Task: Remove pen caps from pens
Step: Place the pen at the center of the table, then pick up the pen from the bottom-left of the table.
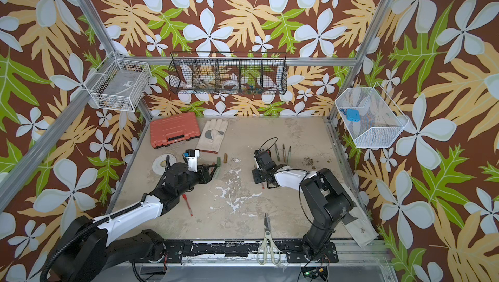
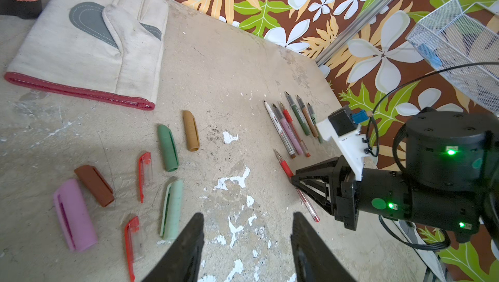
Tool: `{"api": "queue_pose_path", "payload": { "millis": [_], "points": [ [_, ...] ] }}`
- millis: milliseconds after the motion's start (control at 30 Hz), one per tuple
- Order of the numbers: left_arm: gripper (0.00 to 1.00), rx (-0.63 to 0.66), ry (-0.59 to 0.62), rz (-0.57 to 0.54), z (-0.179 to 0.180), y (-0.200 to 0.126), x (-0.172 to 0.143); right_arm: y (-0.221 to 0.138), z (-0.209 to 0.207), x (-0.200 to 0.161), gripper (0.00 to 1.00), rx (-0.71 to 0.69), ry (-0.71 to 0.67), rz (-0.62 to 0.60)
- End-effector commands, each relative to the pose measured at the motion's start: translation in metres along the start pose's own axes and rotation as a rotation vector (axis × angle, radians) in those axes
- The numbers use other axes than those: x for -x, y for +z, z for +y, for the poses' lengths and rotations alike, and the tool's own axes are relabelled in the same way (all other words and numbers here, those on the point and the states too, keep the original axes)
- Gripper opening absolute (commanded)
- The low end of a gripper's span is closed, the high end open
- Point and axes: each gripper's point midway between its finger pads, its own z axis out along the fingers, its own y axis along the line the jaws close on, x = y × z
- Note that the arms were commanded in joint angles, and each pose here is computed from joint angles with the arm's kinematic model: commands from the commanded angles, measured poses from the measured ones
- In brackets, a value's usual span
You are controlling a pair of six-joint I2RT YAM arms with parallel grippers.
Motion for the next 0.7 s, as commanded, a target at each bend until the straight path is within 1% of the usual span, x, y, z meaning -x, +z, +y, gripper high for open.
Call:
{"api": "queue_pose_path", "payload": {
  "millis": [0,200,267,367,400,433,500,567,667],
  "points": [
    [0.54,-0.003,0.011,-0.019,-0.002,-0.001,0.005,-0.016,0.003,0.009,0.27,0.013,0.009,-0.054],
    [0.54,0.03,0.002,-0.048,0.001,-0.009,0.013,-0.072,0.013,0.035,0.3,0.084,0.004,-0.263],
    [0.53,0.072,-0.013,-0.046,0.006,-0.015,0.015,-0.087,0.012,0.04,0.32,0.093,0.006,-0.323],
    [0.51,0.203,-0.057,-0.019,0.023,-0.028,0.016,-0.104,0.01,0.046,0.33,0.094,0.012,-0.399],
    [0.49,0.251,-0.071,0.016,0.029,-0.034,0.011,-0.109,0.009,0.048,0.34,0.092,0.016,-0.421],
    [0.48,0.272,-0.086,0.044,0.03,-0.04,0.007,-0.113,0.008,0.049,0.35,0.093,0.022,-0.436],
    [0.46,0.331,-0.124,0.08,0.038,-0.055,-0.002,-0.119,0.011,0.052,0.36,0.114,0.029,-0.455],
    [0.47,0.44,-0.173,0.077,0.054,-0.077,-0.007,-0.121,0.014,0.052,0.37,0.135,0.033,-0.462],
    [0.48,0.51,-0.23,0.026,0.066,-0.105,-0.007,-0.123,0.015,0.052,0.36,0.145,0.036,-0.468]
  ]
}}
